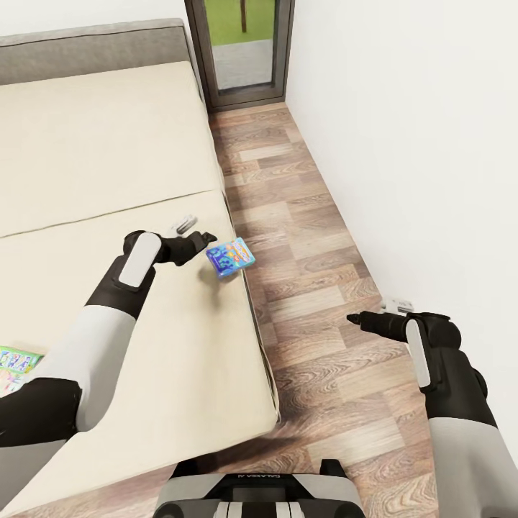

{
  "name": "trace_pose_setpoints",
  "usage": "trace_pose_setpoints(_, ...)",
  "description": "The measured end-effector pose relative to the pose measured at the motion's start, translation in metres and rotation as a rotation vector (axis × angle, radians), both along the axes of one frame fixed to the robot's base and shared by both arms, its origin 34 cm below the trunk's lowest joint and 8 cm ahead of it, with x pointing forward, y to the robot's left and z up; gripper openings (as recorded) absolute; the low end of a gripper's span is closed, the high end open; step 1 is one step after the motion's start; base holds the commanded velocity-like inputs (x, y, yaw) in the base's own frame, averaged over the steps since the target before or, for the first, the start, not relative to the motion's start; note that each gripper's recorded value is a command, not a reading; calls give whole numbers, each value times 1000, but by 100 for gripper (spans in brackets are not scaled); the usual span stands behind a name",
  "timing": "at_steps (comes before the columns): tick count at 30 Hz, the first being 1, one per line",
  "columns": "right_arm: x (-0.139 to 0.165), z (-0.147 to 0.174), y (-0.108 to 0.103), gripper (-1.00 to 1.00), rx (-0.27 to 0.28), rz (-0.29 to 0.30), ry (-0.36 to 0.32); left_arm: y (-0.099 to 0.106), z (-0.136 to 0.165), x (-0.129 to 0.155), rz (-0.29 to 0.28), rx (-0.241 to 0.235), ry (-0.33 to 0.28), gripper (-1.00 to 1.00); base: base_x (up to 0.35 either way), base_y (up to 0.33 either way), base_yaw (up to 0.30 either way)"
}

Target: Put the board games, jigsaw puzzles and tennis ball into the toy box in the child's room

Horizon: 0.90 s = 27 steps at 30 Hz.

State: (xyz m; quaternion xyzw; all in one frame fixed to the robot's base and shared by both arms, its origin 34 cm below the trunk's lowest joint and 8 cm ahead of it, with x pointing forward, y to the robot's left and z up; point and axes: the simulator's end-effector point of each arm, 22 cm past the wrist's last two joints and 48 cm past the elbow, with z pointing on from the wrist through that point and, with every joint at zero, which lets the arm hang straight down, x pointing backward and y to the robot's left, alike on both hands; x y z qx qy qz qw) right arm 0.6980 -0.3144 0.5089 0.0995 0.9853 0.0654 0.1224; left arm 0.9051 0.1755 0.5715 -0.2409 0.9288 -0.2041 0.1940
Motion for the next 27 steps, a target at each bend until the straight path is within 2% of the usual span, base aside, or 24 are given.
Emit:
trace_pose_setpoints(11,-3,-2,0,100,-1,1,6,15,24,9,35,-13,-72,100,0,0,0)
trace_pose_setpoints(17,-18,-8,1,100,3,3,30,18,40,11,41,-21,-125,100,0,0,0)
trace_pose_setpoints(18,-27,-11,2,100,5,5,43,15,56,9,37,-34,-170,100,0,0,0)
trace_pose_setpoints(27,-35,-15,5,100,12,8,58,0,81,-4,19,-90,-229,100,0,0,0)
